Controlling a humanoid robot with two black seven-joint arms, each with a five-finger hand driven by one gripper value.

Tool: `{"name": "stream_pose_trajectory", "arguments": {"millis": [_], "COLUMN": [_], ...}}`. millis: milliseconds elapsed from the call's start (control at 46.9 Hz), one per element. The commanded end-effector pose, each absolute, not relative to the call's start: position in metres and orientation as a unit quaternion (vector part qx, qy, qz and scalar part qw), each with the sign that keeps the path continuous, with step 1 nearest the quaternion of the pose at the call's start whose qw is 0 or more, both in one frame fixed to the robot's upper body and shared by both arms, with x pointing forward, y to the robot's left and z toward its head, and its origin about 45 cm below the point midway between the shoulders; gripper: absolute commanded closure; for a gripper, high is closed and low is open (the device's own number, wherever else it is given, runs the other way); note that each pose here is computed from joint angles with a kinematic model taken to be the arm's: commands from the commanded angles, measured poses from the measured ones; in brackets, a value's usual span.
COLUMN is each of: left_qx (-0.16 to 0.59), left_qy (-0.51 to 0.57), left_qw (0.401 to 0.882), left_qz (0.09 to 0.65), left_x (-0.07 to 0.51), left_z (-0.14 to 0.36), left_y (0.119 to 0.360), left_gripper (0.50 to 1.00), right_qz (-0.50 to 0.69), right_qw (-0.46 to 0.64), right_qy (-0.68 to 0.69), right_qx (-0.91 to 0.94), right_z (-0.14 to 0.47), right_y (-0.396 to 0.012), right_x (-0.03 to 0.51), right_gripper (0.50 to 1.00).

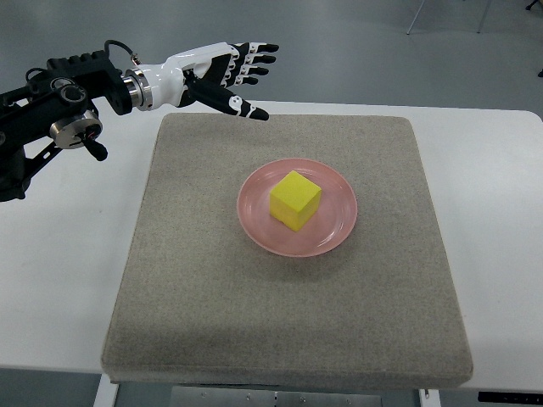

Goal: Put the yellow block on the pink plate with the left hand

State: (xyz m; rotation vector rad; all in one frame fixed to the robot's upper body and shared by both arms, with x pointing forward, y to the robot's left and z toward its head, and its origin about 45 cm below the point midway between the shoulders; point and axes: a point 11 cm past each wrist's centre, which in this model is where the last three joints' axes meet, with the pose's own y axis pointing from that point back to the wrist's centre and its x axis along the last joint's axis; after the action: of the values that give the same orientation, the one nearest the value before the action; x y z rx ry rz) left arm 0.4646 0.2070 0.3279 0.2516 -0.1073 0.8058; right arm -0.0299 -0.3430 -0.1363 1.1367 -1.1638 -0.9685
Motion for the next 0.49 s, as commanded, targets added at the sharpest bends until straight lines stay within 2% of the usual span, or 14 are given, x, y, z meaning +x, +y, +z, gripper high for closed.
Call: {"name": "stream_pose_trajectory", "arguments": {"millis": [0,149,235,384,469], "left_qx": [0.081,0.038,0.011,-0.086,-0.117], "left_qy": [0.019,0.098,0.131,0.209,0.236], "left_qw": [0.905,0.889,0.886,0.866,0.858], "left_qz": [0.417,0.446,0.444,0.445,0.44], "left_x": [0.471,0.476,0.474,0.469,0.465], "left_z": [0.32,0.302,0.295,0.289,0.284], "left_y": [0.224,0.254,0.262,0.28,0.284], "left_gripper": [0.506,0.506,0.506,0.506,0.506], "right_qz": [-0.415,-0.415,-0.415,-0.415,-0.415], "right_qw": [0.584,0.585,0.585,0.585,0.584], "right_qy": [-0.499,-0.498,-0.498,-0.499,-0.499], "right_qx": [0.488,0.487,0.487,0.487,0.488], "right_z": [-0.136,-0.136,-0.136,-0.136,-0.136], "right_y": [-0.343,-0.343,-0.343,-0.343,-0.343], "right_x": [-0.03,-0.03,-0.03,-0.03,-0.03], "right_gripper": [0.576,0.576,0.576,0.576,0.576]}}
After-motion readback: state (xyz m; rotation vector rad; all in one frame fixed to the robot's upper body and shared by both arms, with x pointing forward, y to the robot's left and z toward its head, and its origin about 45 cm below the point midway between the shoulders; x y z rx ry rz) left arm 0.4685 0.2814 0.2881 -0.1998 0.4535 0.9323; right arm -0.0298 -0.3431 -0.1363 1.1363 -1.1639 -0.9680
